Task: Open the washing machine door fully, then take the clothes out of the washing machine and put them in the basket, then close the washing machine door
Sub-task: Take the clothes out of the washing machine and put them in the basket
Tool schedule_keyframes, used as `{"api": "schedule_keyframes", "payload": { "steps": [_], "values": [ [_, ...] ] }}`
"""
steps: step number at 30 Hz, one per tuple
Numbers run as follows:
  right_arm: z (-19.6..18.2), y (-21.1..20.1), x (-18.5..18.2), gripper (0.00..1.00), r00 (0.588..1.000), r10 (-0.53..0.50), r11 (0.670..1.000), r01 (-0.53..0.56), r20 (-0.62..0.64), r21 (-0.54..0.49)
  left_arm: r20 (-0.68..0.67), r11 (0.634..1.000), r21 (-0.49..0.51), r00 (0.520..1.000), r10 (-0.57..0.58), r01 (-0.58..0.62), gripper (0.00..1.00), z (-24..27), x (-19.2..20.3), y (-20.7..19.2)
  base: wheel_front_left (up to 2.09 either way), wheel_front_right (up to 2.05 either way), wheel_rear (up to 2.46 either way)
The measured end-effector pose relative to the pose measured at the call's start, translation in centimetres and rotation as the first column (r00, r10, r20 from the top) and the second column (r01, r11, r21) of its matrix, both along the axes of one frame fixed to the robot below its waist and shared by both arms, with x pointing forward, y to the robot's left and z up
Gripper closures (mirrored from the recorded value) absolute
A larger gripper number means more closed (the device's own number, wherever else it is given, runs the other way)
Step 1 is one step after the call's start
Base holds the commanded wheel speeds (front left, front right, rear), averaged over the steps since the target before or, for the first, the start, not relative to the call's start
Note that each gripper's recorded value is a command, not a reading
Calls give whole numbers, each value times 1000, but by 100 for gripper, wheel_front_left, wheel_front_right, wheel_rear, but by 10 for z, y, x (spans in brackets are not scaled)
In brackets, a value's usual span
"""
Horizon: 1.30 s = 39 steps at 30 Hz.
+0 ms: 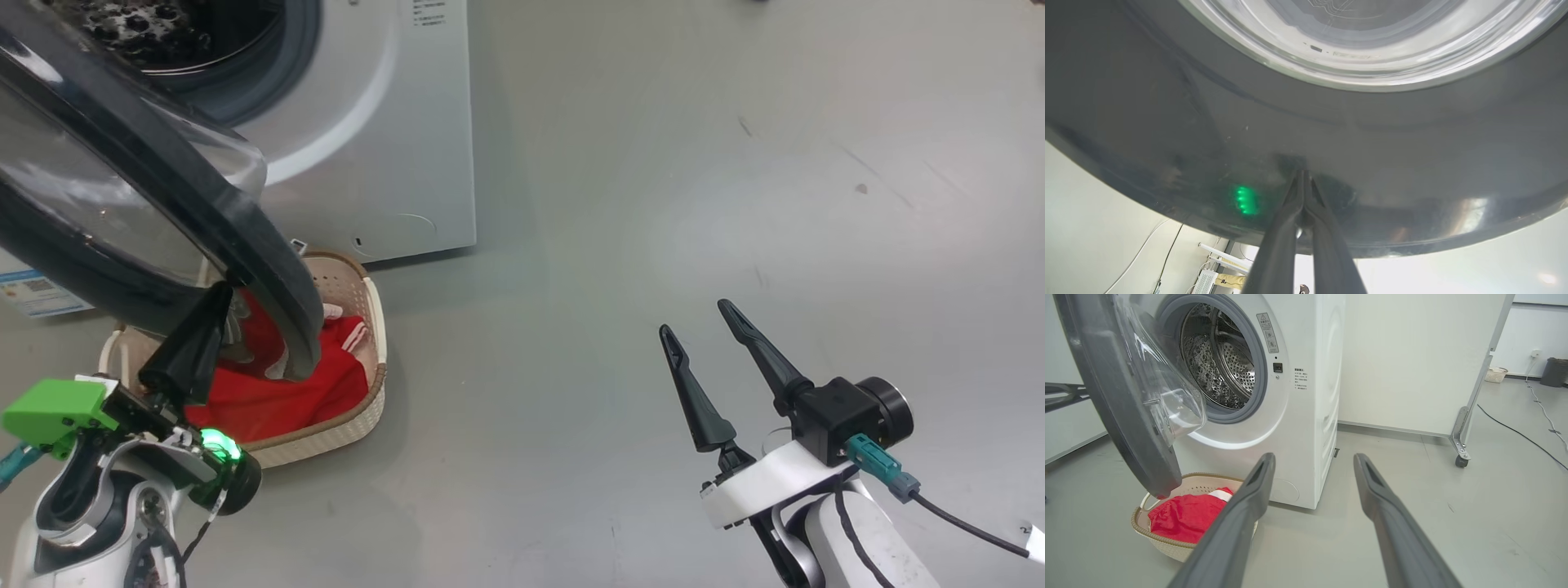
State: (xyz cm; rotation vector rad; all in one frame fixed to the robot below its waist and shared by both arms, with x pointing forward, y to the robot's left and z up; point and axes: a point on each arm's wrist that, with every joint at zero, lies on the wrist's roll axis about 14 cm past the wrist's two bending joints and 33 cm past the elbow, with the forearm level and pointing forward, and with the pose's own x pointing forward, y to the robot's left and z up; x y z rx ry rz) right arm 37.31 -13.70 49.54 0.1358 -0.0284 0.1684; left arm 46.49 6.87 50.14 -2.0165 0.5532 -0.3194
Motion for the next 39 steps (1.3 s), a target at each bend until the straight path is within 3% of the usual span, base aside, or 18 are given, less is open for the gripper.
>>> {"api": "schedule_keyframes", "payload": {
  "steps": [20, 29, 35, 39],
  "values": [
    [-7, -57, -17, 0, 982, -184, 983, 183, -35, -32, 7, 996, -78, 999, -47, 47, 100, 10, 53, -63, 0, 0, 0],
    [-8, -65, -13, 0, 976, -216, 976, 215, -39, -32, -8, 993, -68, 995, -95, 94, 100, 2, 54, -78, 0, 0, 0],
    [-6, -62, -9, 0, 979, -203, 979, 203, -27, -24, 8, 994, -33, 994, -105, 106, 100, 4, 49, -74, 0, 0, 0],
    [-2, -57, -5, 0, 982, -186, 982, 186, -14, -16, 48, 981, 92, 983, -175, 170, 100, 5, 36, -80, 0, 0, 0]
  ]
}}
